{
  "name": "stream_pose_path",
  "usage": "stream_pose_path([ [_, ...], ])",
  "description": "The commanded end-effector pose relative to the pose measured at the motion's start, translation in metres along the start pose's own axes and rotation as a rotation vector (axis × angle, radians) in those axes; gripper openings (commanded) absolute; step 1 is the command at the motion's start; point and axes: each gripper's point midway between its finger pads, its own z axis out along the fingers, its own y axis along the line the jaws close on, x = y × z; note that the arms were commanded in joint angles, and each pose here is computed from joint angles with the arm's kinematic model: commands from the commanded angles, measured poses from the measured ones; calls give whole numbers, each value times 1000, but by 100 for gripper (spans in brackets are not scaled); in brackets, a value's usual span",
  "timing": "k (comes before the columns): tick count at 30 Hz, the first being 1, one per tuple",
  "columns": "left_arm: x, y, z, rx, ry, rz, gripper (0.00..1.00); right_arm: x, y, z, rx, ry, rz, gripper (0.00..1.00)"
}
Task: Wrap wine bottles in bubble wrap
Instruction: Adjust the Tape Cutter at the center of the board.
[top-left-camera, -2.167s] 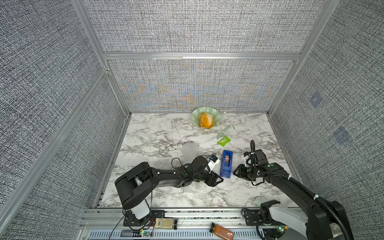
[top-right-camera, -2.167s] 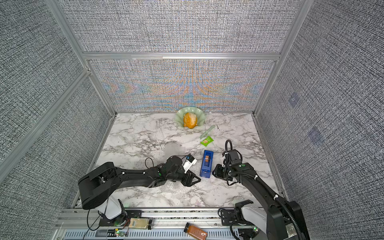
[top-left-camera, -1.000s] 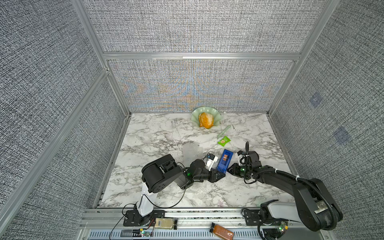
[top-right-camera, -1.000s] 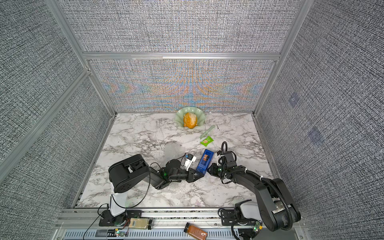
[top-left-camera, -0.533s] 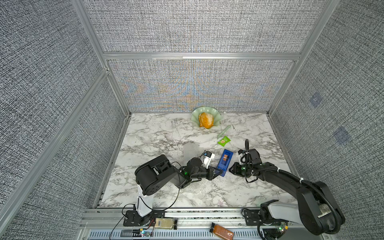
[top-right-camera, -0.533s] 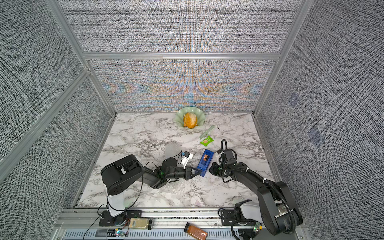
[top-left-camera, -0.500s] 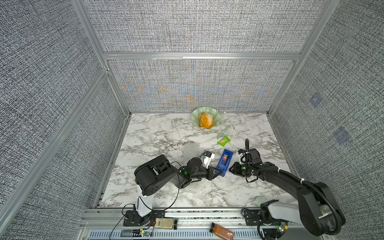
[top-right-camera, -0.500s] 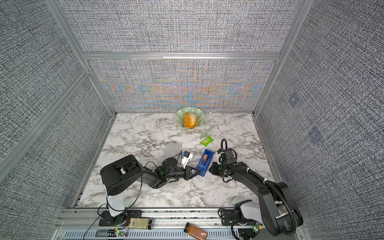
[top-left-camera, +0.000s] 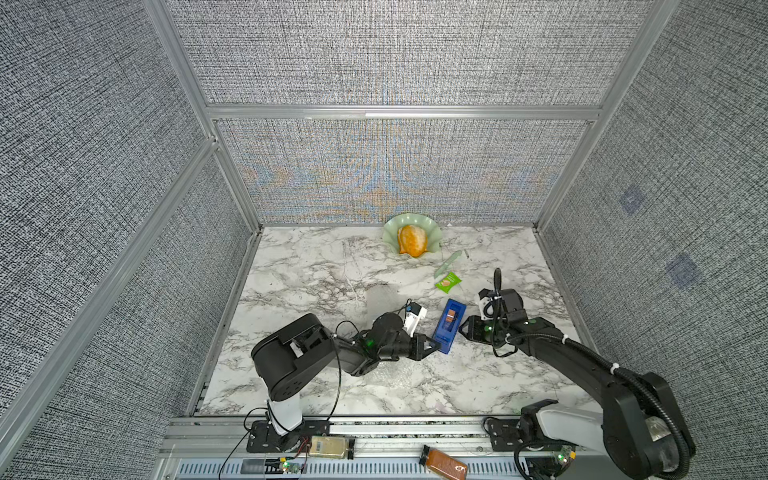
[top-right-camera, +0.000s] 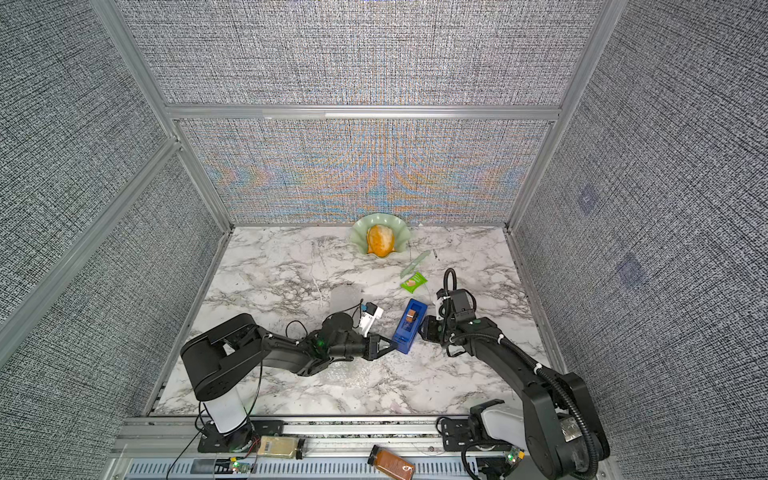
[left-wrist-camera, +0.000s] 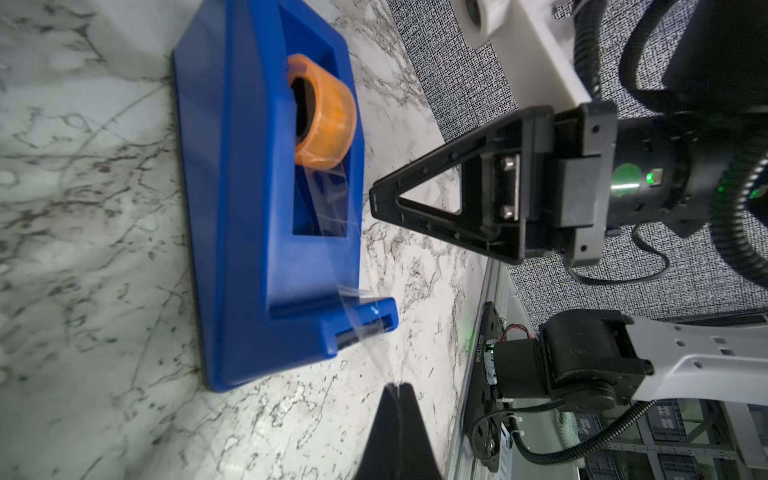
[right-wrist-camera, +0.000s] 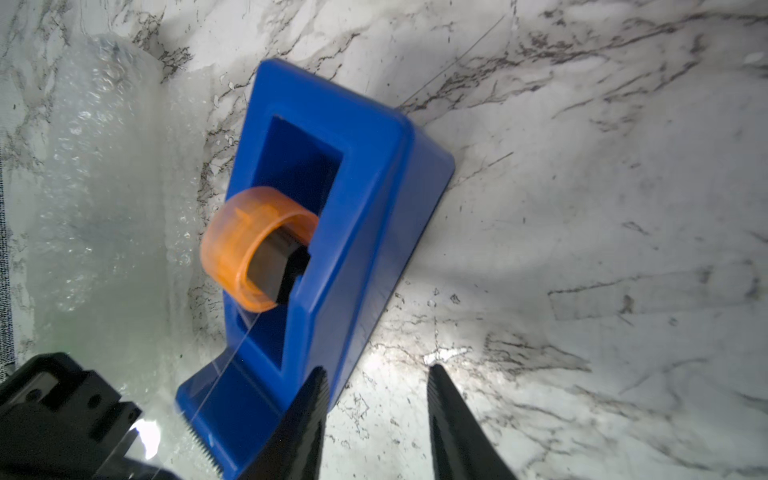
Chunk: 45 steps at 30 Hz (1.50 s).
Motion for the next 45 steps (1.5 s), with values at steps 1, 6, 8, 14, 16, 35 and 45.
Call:
stream_pose_path([
  [1, 11, -5, -2, 14, 52, -9, 0, -11, -2, -3, 21, -31, 20, 40],
  [6, 15, -17, -6, 11, 67, 5, 0, -21, 0, -7, 20, -44, 15, 40],
  [8, 17, -21, -8, 0, 77, 19, 0, -20, 2, -5, 10, -32, 16, 40],
  [14, 27, -15, -8, -48, 113, 24, 0, -22, 8, -3, -31, -49, 33, 43],
  [16, 30, -12, -3, -40, 128, 11, 0, -30, 12, -9, -33, -74, 28, 46],
  [35, 3, 17, 26, -71, 135, 0, 0, -58, 12, 34, -10, 86, -70, 48],
  [45, -21, 40, 29, -106, 111, -1, 0, -71, 3, 12, 36, 4, -94, 54],
])
